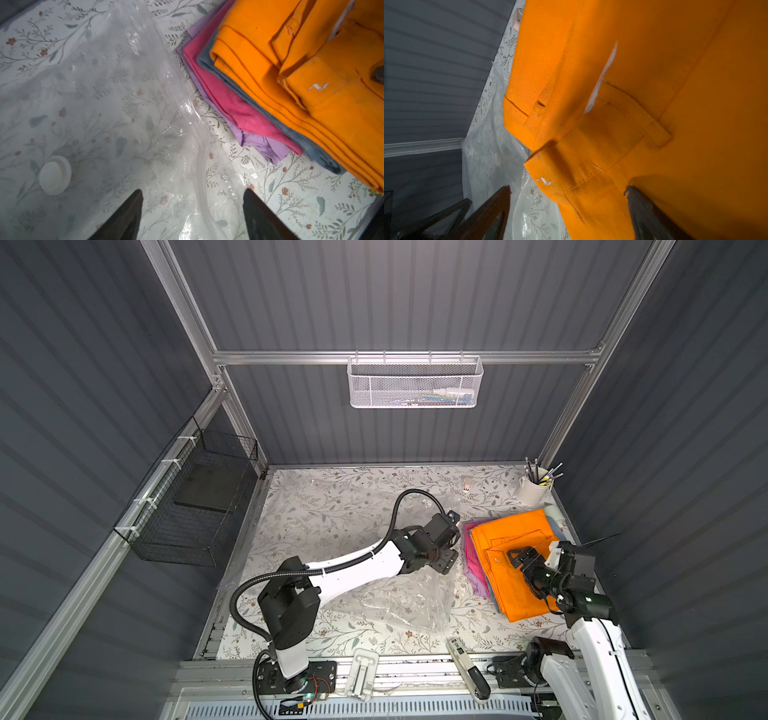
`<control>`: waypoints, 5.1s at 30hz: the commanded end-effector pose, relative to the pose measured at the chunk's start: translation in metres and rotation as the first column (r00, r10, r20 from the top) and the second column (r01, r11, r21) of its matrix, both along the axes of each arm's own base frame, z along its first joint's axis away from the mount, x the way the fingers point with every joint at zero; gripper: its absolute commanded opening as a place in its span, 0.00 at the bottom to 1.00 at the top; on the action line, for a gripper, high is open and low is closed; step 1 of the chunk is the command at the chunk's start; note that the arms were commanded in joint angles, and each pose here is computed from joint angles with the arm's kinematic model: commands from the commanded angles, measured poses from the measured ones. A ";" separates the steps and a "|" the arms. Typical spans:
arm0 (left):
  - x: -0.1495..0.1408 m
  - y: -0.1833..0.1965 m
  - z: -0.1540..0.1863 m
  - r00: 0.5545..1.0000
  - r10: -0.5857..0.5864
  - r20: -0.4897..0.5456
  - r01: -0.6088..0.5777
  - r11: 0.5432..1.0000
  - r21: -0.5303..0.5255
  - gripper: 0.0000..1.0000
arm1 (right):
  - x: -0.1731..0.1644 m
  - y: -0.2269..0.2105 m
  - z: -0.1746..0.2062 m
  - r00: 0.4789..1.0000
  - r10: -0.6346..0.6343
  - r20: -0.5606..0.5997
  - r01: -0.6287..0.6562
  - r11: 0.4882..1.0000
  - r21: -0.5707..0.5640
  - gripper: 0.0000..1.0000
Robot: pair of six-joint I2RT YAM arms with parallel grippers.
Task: Take the trousers out of the vacuum bag
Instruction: Adjust the vacuum bag at the center of the board, then reset both arms
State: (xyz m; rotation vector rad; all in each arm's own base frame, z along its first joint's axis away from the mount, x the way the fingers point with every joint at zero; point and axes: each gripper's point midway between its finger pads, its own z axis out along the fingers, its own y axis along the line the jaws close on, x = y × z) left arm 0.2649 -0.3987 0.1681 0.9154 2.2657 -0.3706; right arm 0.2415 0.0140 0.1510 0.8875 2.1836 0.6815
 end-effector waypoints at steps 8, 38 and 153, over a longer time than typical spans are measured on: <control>0.005 0.025 0.059 0.986 0.070 0.151 -0.053 0.992 -0.115 0.76 | 0.020 0.033 0.109 0.946 0.211 0.245 -0.199 0.977 -0.074 0.76; -0.076 0.003 -0.114 0.942 -0.107 -0.317 0.119 0.993 0.018 0.45 | 0.093 0.183 0.014 0.849 0.525 0.062 -0.527 0.849 0.036 0.75; 0.148 0.381 -0.050 0.515 0.708 0.483 -0.767 0.633 -0.110 0.88 | 0.082 -0.046 0.042 0.945 0.066 0.320 0.161 0.756 -0.634 0.87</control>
